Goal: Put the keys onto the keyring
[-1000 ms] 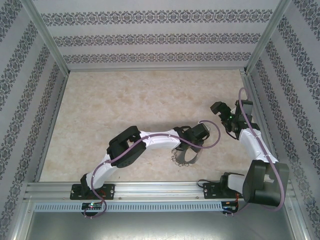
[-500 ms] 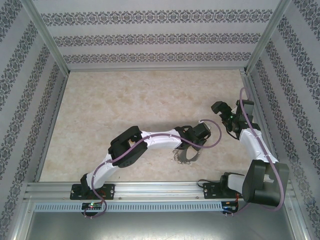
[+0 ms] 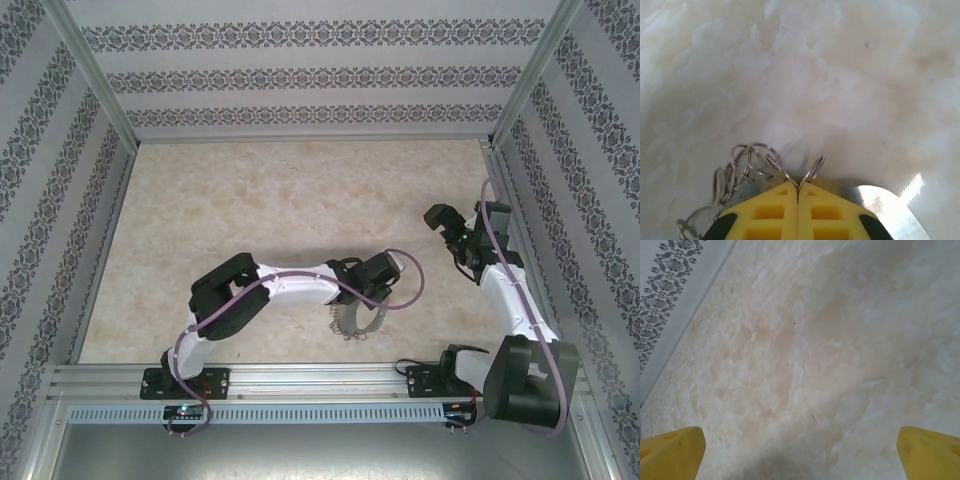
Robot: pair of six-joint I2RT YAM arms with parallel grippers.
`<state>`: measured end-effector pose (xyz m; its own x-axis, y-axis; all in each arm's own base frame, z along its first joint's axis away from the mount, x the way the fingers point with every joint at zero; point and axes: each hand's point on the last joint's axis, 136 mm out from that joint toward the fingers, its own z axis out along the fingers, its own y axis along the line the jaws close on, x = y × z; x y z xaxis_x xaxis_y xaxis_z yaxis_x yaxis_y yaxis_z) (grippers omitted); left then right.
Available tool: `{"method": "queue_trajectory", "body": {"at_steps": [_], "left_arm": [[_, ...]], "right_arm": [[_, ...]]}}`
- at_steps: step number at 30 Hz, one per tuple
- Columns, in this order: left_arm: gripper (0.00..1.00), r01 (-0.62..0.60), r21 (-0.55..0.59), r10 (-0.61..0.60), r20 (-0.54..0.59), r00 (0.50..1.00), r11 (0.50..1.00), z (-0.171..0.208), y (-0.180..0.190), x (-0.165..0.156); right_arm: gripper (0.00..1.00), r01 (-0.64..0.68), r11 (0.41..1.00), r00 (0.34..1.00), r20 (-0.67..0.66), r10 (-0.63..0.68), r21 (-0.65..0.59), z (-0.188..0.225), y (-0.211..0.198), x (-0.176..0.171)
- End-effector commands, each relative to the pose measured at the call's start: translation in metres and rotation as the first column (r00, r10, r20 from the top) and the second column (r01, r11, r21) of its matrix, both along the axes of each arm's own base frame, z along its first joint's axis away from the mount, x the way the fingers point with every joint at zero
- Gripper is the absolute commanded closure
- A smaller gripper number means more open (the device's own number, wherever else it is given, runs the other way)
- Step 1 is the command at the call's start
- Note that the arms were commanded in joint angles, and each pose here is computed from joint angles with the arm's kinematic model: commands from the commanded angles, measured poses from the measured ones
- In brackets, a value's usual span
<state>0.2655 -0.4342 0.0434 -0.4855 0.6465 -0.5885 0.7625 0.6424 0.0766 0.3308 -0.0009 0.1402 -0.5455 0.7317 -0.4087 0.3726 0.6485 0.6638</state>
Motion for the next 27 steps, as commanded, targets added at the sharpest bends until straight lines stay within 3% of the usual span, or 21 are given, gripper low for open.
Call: {"method": "queue_trajectory", "body": {"at_steps": [1,7,14,21,27], "left_arm": [[1.00,0.116,-0.021,-0.114,0.057,0.992,0.993,0.026,0.006,-0.004],[1.00,0.135,-0.114,-0.133,0.021,0.991,0.984,0.037,0.040,0.001],[1.00,0.133,-0.208,-0.135,0.005,0.991,0.969,0.056,0.074,0.018],[1.00,0.168,-0.333,-0.163,0.041,0.986,0.928,0.097,0.091,0.021],[1.00,0.183,-0.351,-0.182,0.037,0.983,0.918,0.111,0.095,0.031]], "right_arm": [[0.02,-0.035,0.999,0.999,-0.016,0.035,0.000,-0.011,0.006,-0.015],[0.05,-0.103,0.993,0.994,0.027,0.102,0.060,-0.017,0.027,-0.028],[0.08,-0.187,0.982,0.981,0.047,0.186,0.028,-0.018,0.050,-0.024],[0.09,-0.275,0.961,0.961,0.028,0.275,-0.007,-0.031,0.073,-0.018],[0.10,-0.323,0.946,0.946,0.012,0.323,-0.020,-0.039,0.086,-0.002]]}}
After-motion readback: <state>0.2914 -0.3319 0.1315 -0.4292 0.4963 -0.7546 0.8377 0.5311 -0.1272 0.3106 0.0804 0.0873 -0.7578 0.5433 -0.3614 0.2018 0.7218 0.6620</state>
